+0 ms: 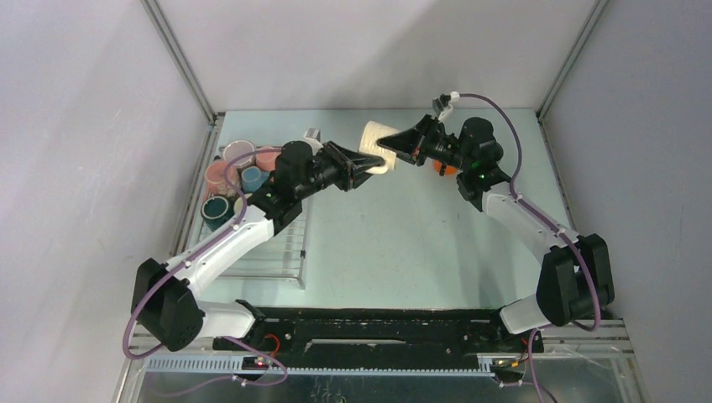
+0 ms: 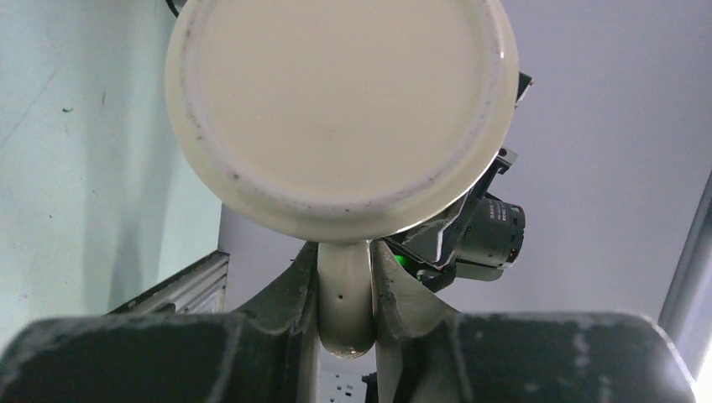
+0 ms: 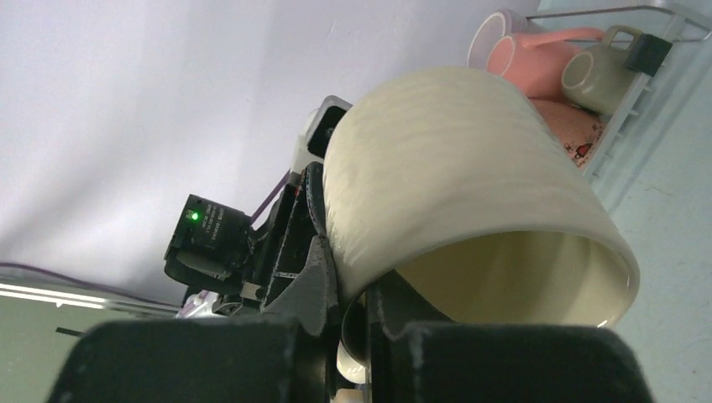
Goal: Unload the cups from the dish rack
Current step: Place the cup at the center of the board.
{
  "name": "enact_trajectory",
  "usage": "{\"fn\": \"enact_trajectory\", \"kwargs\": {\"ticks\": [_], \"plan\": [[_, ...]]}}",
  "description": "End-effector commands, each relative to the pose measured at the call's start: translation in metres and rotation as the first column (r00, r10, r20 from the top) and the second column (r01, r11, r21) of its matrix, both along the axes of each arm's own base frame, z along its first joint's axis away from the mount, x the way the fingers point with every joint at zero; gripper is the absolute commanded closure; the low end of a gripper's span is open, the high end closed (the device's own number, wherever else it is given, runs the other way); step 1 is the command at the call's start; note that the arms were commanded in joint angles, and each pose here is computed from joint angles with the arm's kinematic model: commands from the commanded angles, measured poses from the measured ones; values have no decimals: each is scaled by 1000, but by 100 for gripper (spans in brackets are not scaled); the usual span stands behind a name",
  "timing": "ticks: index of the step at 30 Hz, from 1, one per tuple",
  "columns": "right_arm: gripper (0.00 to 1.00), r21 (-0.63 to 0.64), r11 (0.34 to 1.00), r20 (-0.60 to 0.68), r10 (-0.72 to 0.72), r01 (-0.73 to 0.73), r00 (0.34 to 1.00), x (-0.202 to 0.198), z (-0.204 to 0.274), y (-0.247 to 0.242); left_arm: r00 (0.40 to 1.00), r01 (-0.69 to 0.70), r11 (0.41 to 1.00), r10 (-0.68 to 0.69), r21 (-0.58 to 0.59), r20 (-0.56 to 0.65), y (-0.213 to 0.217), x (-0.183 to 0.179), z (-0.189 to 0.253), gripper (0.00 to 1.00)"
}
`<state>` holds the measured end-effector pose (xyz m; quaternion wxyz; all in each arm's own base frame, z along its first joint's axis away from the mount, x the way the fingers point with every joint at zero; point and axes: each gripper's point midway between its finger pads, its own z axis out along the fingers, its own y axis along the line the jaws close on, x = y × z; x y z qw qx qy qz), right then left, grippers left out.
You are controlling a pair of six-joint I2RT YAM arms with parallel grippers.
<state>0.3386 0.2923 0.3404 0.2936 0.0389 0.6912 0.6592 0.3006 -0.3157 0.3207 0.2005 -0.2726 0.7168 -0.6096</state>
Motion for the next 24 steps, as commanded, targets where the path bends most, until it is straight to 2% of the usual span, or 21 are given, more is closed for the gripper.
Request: {"fn": "enact_trajectory", "kwargs": {"ticks": [1,3,7,12,18,20,24], "plan": [[100,3,1000,74,20,-20,997,-10,26,14,980,119,992,-111,-40,164,-9,-25,26,94],[100,-26,1000,71,-1,3,998,-9,23,14,979,132,991,-127,-22,160,-8,-28,17,78],[100,-127,989,77,-61,70,995,-5,14,9,972,166,986,-169,33,166,-7,-34,-1,35],[100,-278,948,77,-138,154,988,2,0,-7,957,189,971,-215,145,195,0,-42,-21,1],[100,-487,834,103,-240,259,965,22,-23,-43,937,183,922,-269,341,224,17,-51,-41,0],[100,-574,774,102,-257,268,961,35,-38,-55,927,174,901,-286,397,242,24,-55,-42,0],[100,-728,626,180,-219,279,959,67,-53,-70,909,131,867,-298,481,290,40,-60,-37,0]]}}
